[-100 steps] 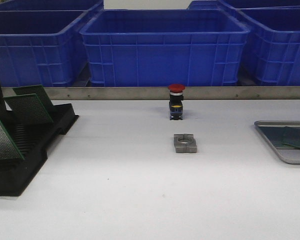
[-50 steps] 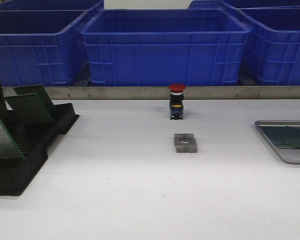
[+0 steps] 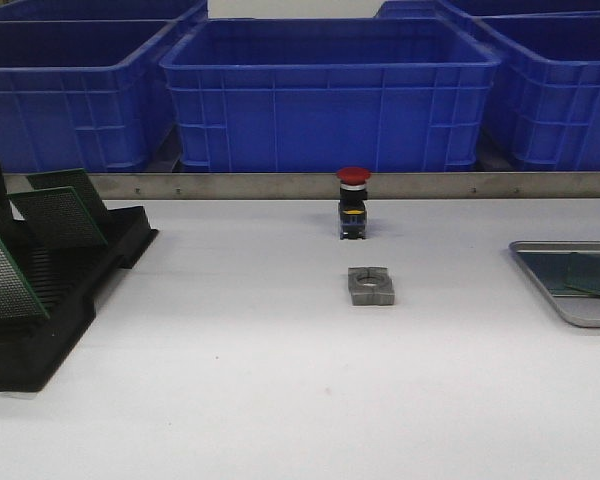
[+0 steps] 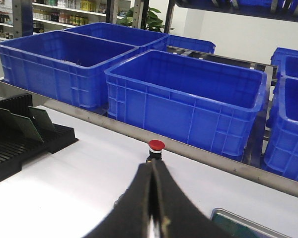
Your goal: Place circuit board on tray
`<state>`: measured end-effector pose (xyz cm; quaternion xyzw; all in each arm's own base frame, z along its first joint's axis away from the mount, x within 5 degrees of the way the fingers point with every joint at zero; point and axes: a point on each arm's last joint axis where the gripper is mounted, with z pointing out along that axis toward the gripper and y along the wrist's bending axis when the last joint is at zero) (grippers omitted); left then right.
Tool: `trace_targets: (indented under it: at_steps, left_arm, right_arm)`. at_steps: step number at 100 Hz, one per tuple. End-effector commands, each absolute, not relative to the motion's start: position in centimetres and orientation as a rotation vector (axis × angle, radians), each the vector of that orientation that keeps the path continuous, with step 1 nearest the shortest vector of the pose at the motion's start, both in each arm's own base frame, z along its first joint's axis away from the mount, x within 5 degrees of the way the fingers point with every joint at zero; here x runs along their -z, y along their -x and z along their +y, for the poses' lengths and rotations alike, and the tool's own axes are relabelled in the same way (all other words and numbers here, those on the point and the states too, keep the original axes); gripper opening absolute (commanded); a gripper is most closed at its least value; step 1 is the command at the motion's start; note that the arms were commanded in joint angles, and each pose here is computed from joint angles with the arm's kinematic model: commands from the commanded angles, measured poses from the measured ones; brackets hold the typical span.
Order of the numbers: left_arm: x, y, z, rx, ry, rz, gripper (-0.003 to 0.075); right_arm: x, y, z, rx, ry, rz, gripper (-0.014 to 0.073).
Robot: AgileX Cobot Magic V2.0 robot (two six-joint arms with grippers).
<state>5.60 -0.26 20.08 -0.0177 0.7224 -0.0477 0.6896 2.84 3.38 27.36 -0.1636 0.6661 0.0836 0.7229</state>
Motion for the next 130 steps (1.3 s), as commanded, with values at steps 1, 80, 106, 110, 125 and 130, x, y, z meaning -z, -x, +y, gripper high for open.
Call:
trace_targets:
  at_steps: [1,80,106,110,125,130]
  left_arm:
    - [-19.4,-5.6,-0.2,0.115,0.05,1.555,-0.002]
    - [-19.4,-5.6,-0.2,0.115,0.05,1.555,-0.002]
    - [-19.4,-5.6,-0.2,0.115,0.05,1.555,-0.002]
    - [-19.4,-5.6,-0.2,0.115,0.05,1.555,-0.002]
    - [-19.4,-5.6,-0.2,0.115,0.05,1.555,-0.002]
    - [-19.4,-5.6,-0.2,0.115,0.05,1.555,-0.002]
  right_arm:
    - [-28.5,-2.3,3.2,-0.172,0.332,1.401,-0.0061]
    - [-21.4,-5.3,-0.5,0.122,-0.034,1.422,-0.0061]
    - [-21.6,-5.3,-0.5,0.123,-0.022,1.388,-0.0061]
    - [-21.6,-5.3,-0.5,0.123,-0.023,1.39,-0.0061]
    - [-21.6,-5.3,-0.5,0.123,-0.023,1.398,-0.0061]
    - [-21.4,-5.3,-0.5,0.123,-0.024,1.411,-0.0061]
